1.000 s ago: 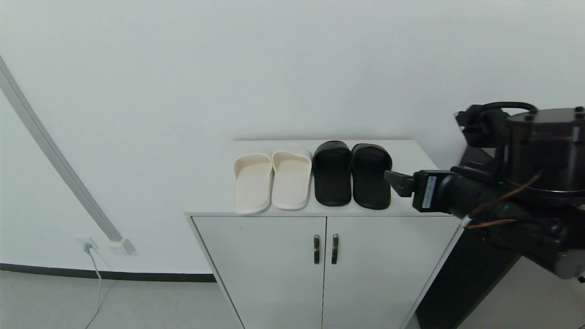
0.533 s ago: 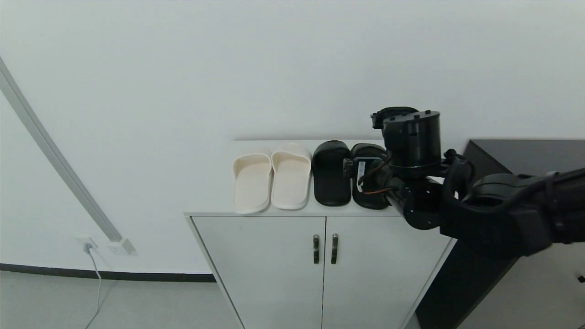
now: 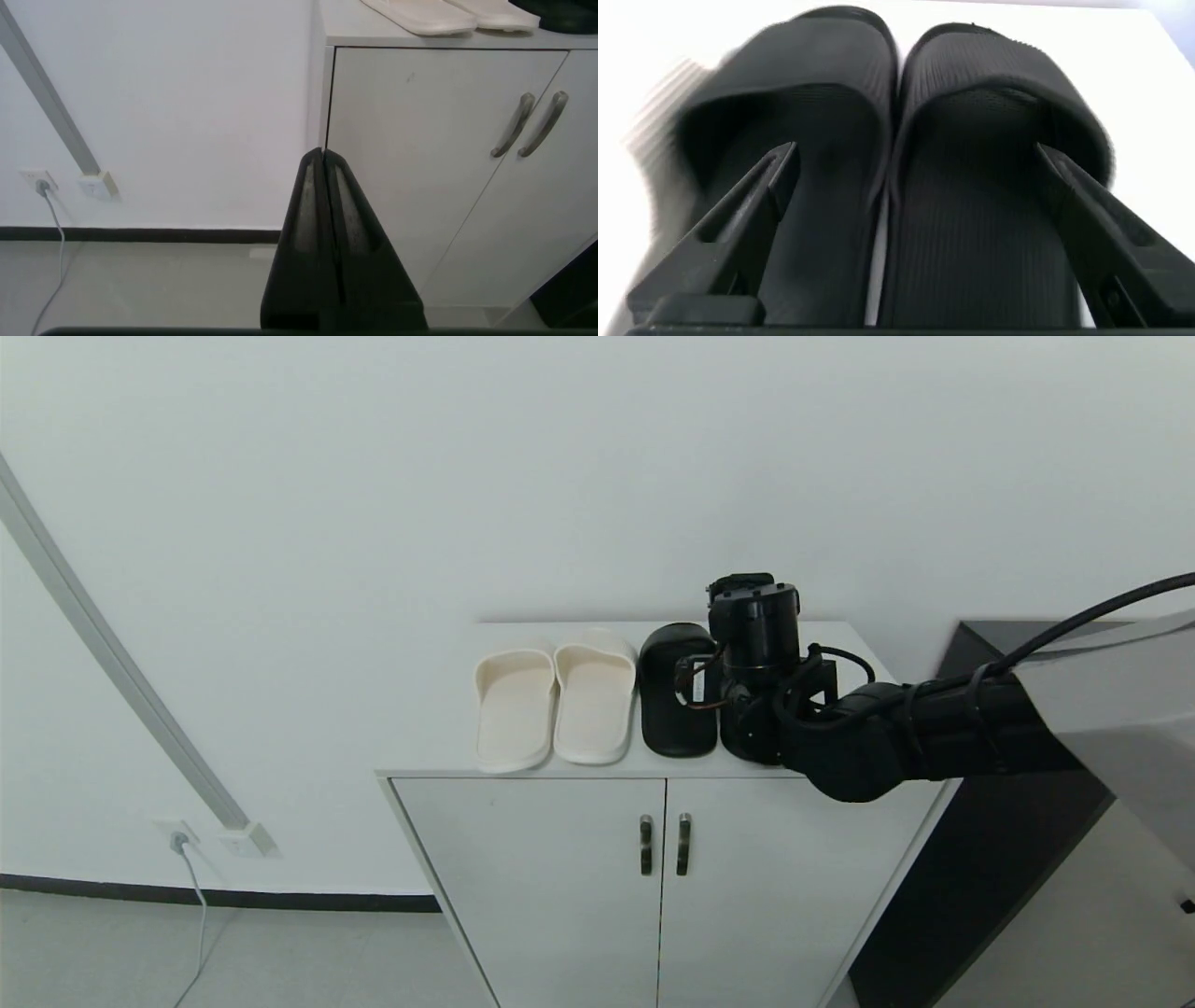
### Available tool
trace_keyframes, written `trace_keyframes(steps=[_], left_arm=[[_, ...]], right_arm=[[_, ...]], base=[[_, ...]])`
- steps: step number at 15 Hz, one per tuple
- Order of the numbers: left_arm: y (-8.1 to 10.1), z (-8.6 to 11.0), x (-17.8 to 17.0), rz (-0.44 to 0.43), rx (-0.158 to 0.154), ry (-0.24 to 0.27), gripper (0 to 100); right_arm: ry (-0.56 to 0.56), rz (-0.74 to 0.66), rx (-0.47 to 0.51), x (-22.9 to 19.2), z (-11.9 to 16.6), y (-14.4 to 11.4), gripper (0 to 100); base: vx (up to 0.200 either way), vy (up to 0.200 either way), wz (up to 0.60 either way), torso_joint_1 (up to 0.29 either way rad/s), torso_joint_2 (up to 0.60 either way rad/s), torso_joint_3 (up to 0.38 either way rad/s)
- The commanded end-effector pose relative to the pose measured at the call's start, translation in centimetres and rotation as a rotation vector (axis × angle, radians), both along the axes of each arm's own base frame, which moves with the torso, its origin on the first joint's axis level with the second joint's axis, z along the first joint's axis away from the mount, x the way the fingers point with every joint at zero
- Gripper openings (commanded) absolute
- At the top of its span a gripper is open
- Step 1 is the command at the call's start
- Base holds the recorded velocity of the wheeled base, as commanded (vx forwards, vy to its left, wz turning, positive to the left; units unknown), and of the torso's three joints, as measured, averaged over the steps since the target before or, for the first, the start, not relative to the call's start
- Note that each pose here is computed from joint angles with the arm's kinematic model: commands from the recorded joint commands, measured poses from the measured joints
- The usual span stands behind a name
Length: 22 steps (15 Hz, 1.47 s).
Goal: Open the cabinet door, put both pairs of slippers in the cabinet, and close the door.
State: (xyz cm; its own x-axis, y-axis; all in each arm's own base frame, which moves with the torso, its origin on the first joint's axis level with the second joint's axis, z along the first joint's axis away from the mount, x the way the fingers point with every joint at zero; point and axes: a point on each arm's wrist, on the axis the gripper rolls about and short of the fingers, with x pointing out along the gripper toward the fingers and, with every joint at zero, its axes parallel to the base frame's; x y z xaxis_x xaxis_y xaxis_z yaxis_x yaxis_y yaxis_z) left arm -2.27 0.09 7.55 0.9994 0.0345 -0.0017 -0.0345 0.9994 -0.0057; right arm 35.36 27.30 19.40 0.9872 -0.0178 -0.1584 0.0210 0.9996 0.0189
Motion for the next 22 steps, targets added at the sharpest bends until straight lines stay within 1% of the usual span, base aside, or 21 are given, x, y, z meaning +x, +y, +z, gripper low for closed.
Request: trace_keyframes(steps=[1, 3, 5, 7, 11, 12, 16, 18, 21, 22], left_arm=[[0.0, 0.0, 0.0, -0.001, 0.000, 0.000, 0], [0.0, 0.0, 0.0, 0.001, 0.000, 0.000, 0], [0.0, 0.0, 0.0, 0.001, -0.002, 0.000, 0], [0.0, 0.0, 0.0, 0.001, -0.002, 0.000, 0], [0.0, 0.0, 0.0, -0.001, -0.002, 0.000, 0], [0.0, 0.0, 0.0, 0.001, -0.002, 0.000, 0], [0.0, 0.0, 0.0, 0.001, -0.003, 0.000, 0], [0.0, 0.0, 0.0, -0.001, -0.005, 0.000, 0], [0.0, 0.0, 0.0, -0.001, -0.005, 0.000, 0], [0.0, 0.0, 0.0, -0.001, -0.005, 0.000, 0]], right_arm=[[0.011, -0.017, -0.018, 1.8, -1.6, 0.3, 100], [0.005, -0.028, -0.031, 2.9, -2.0, 0.3, 100], [-0.016, -0.040, -0.017, 3.9, -1.6, 0.4, 100], [-0.015, -0.064, -0.016, 5.3, -1.5, -0.1, 100], [-0.029, -0.071, -0.005, 6.0, -1.4, -0.2, 100], [-0.030, -0.071, -0.004, 6.0, -1.4, -0.2, 0], [-0.041, -0.072, 0.005, 5.7, -0.8, -0.1, 0], [-0.052, -0.069, 0.013, 5.1, 0.2, -0.3, 0], [-0.048, -0.052, 0.012, 3.2, 1.5, -0.6, 0], [-0.038, -0.035, 0.006, 1.2, 2.5, -1.3, 0]], base=[[0.000, 0.000, 0.00, 0.000, 0.00, 0.000], [0.000, 0.000, 0.00, 0.000, 0.00, 0.000], [0.000, 0.000, 0.00, 0.000, 0.00, 0.000], [0.000, 0.000, 0.00, 0.000, 0.00, 0.000], [0.000, 0.000, 0.00, 0.000, 0.00, 0.000], [0.000, 0.000, 0.00, 0.000, 0.00, 0.000], [0.000, 0.000, 0.00, 0.000, 0.00, 0.000], [0.000, 0.000, 0.00, 0.000, 0.00, 0.000], [0.000, 0.000, 0.00, 0.000, 0.00, 0.000], [0.000, 0.000, 0.00, 0.000, 0.00, 0.000]])
